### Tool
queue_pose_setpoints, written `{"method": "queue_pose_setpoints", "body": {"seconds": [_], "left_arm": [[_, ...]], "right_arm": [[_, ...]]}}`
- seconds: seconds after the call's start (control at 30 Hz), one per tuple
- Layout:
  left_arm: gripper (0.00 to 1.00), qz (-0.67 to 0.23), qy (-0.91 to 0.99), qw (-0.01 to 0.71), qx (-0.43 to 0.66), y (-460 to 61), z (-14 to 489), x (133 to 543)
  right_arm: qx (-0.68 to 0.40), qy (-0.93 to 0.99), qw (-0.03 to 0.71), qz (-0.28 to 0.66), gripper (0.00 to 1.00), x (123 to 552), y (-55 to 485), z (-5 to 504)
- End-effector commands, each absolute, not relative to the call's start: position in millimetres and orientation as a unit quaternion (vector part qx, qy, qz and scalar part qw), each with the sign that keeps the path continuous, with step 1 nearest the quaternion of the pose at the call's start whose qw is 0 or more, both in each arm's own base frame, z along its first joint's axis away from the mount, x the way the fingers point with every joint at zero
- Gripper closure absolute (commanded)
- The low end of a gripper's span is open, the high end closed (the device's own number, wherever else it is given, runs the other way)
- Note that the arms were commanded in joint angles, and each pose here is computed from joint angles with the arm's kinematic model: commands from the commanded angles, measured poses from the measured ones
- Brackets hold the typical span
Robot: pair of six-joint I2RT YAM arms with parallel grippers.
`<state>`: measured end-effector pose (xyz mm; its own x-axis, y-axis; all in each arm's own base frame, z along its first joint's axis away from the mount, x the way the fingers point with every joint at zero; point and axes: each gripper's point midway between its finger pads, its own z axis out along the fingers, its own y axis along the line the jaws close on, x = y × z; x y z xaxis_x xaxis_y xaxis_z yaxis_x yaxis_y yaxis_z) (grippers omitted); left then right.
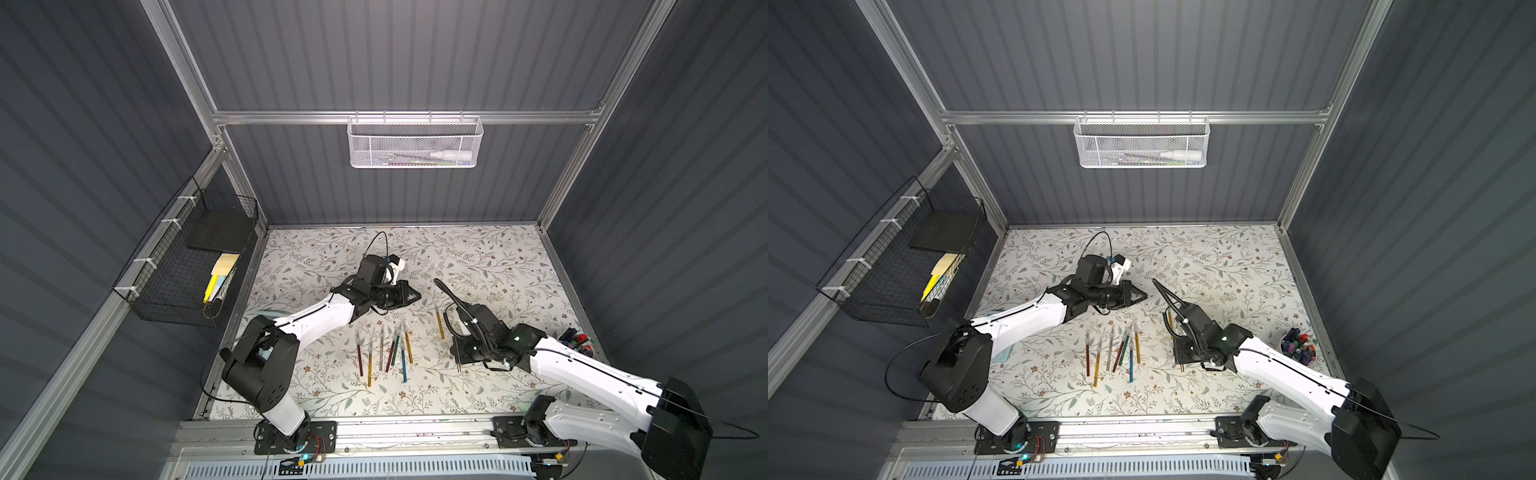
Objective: Remove protective caps from carving knives
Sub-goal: Place the protective sleeve at the center of the board.
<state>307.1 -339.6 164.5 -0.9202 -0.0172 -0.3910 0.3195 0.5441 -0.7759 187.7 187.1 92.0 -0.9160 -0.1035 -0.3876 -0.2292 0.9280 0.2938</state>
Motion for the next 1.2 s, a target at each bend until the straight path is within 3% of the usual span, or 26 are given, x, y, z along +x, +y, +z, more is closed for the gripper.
{"method": "queue_pose_setpoints", "body": {"seconds": [0.0, 1.17], "left_arm": [[1.0, -0.461, 0.864, 0.177, 0.102, -343, 160, 304], [1.0, -0.42, 0.892, 0.117, 0.115, -454, 64, 379]], "right_arm": [[-0.093, 0.967, 0.206, 0.121, 1.0, 189, 165, 101], [-0.048, 0.966, 0.226, 0.119, 1.0, 182, 140, 106]]}}
